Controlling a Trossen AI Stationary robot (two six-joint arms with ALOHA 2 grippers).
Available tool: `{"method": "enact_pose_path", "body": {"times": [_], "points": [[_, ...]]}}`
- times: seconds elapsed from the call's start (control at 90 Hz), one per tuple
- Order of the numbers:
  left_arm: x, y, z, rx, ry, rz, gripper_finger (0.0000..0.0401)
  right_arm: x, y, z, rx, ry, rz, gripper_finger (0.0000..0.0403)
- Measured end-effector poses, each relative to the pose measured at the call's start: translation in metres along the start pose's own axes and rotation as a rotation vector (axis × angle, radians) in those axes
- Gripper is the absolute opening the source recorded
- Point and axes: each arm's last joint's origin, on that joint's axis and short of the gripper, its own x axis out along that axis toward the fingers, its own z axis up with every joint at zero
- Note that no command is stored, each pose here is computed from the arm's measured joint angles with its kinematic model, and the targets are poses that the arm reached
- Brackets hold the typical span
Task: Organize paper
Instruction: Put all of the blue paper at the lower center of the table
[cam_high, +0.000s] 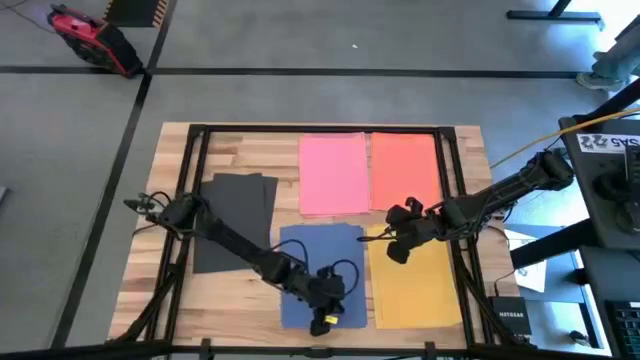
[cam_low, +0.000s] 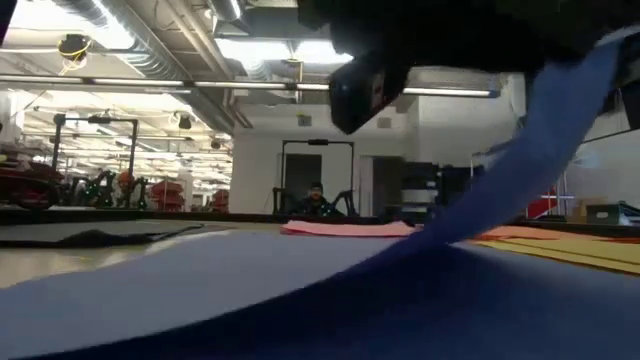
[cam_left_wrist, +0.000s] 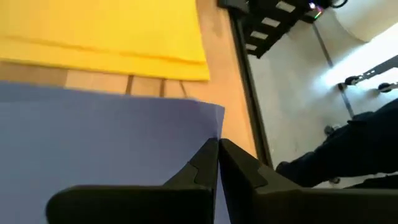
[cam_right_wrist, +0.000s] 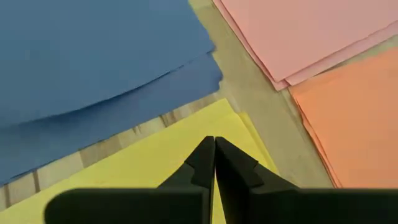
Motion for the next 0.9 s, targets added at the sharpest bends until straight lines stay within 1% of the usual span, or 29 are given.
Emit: {"method": "enact_pose_path", "body": {"times": [0.322,0.533,0.789,0.9], "points": [[-0.0002,0.0024,0.0042,-0.007,-0.018,0.006,0.0,0.0,0.0,0.0,0.02,0.0,0.0,0.0001],[-0.0003,-0.0011,0.0025,-0.004,-0.008,-0.016,0.0,0.0,-0.0001,0.0,0.022,0.0,0.0,0.0001],[-0.0004,-0.0019,0.0028,0.024,-0.008,-0.031,0.0,0.0,0.0,0.0001,0.027,0.0,0.0,0.0001],[0.0004,-0.0024,0.0036,0.01,-0.02,-0.041,0.0,0.0001,0.0,0.0,0.034,0.001,0.0,0.0001]]}}
